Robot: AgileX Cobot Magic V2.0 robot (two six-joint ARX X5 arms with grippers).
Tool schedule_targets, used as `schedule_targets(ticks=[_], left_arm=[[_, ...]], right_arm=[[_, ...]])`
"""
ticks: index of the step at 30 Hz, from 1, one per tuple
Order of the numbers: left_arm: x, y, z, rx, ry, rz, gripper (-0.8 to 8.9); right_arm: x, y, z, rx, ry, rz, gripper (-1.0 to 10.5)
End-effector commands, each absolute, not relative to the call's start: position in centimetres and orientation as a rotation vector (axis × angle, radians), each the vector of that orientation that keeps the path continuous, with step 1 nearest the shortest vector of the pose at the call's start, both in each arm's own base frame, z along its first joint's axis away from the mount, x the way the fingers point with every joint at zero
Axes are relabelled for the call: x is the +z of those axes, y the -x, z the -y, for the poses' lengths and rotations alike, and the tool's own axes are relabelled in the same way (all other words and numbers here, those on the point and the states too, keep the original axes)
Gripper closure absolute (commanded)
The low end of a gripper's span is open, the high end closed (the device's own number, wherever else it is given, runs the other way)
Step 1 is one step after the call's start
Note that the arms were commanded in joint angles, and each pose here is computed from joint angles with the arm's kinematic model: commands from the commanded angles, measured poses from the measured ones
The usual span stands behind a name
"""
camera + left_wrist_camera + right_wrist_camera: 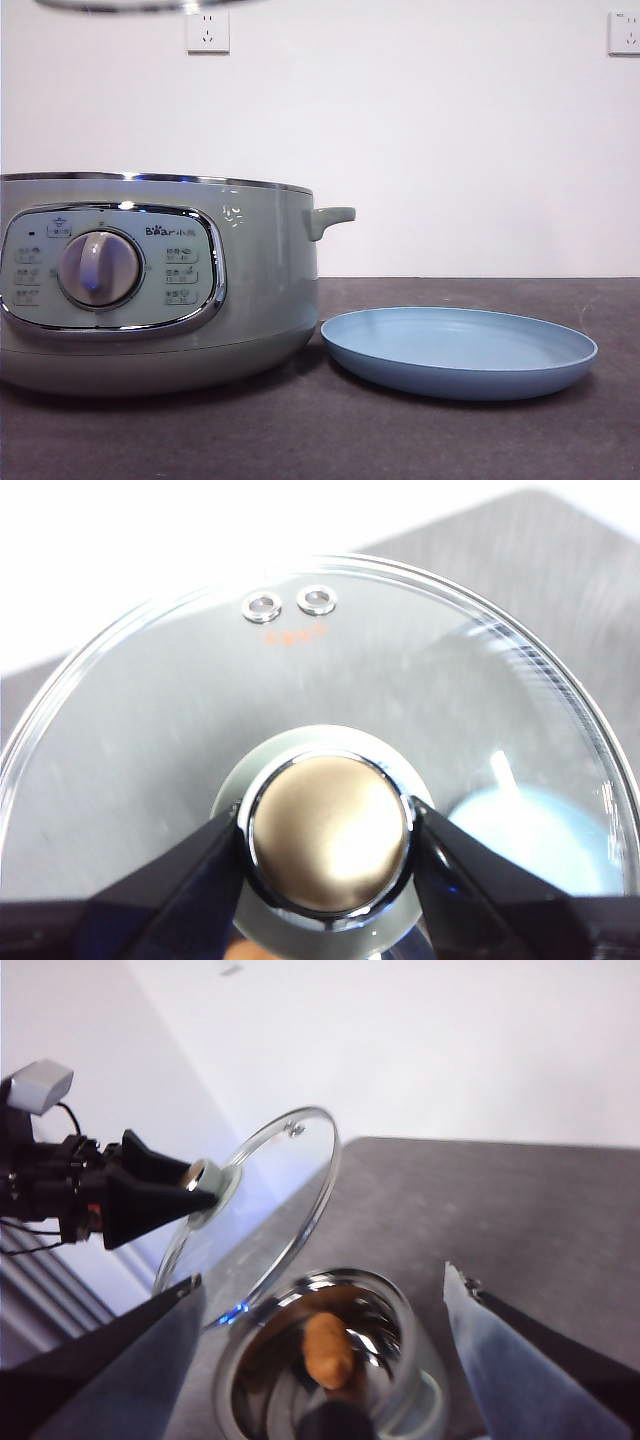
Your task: Take the potato out from the steamer,put the potato on the plate,close the lid
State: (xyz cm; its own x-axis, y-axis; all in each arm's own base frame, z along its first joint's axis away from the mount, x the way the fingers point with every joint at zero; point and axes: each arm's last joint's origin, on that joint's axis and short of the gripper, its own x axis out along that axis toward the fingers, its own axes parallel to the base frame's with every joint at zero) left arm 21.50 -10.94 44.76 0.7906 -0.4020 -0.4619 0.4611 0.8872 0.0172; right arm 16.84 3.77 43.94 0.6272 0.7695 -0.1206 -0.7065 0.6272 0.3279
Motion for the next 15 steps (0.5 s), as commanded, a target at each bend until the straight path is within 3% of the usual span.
schedule_targets(ticks=[1,9,12,15], left_arm=[[46.6,-19.6,9.9,-0.468,-0.121,-0.368,8.22],[48.5,-14.5,7.1,-0.395,-0.130,-0.287,8.22],[48.8,-12.9,6.3,-0.394,-0.129,-0.274,8.22],[49.0,-11.6,5.6,-0.383,-0.129,-0.270,8.22]], right_arm=[[44.4,-16.8,-4.2,0.891,-0.265,-0.227,5.7],[45.7,-17.0,-5.5,0.974,-0.257,-0.155,5.9],[46.4,-17.7,-6.2,1.006,-0.252,-0.150,5.0],[47.2,-18.7,-7.1,1.045,-0.249,-0.155,5.0]])
